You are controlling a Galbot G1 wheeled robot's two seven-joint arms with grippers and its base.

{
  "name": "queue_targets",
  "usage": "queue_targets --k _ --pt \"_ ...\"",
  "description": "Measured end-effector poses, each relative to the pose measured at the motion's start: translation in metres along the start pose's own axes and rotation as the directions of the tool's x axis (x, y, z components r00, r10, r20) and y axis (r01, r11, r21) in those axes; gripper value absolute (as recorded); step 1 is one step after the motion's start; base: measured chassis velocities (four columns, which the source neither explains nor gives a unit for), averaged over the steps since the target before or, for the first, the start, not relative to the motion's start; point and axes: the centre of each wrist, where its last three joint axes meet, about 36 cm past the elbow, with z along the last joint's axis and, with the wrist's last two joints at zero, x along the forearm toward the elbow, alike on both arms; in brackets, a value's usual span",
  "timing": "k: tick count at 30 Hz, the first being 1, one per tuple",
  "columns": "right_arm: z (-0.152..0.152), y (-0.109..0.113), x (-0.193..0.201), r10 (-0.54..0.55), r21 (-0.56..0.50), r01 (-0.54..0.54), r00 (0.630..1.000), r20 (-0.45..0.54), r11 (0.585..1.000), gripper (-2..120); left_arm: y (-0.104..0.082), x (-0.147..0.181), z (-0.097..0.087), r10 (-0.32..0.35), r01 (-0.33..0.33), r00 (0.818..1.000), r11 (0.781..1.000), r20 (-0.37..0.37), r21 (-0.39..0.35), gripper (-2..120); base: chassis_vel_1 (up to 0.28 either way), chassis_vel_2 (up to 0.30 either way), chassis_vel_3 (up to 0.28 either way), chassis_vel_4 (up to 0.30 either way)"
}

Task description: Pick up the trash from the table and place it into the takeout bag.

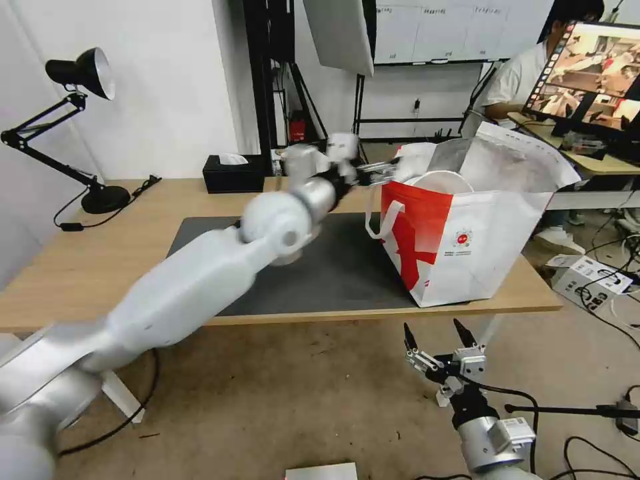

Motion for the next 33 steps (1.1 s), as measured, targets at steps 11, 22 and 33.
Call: queue_targets --k 11,22,33 --pt "0.000 0.000 0.000 0.000 0.000 0.000 1.000 0.000 1.000 100 0.048 0.110 0.042 -0.117 0.116 0.993 0.991 -0.013 -0.058 100 0.000 0.000 0.000 0.000" --pt "0.000 0.000 0.000 0.000 0.000 0.000 1.000 0.000 1.000 100 0.055 0.188 0.070 -0.214 0.213 0.977 0.974 0.002 -0.077 100 0.000 0.000 0.000 0.000" --pt "0.000 0.000 0.000 0.000 0.000 0.000 1.000 0.000 1.000 100 0.071 0.249 0.131 -0.312 0.309 0.950 0.927 0.021 -0.213 100 0.000 0.000 0.000 0.000"
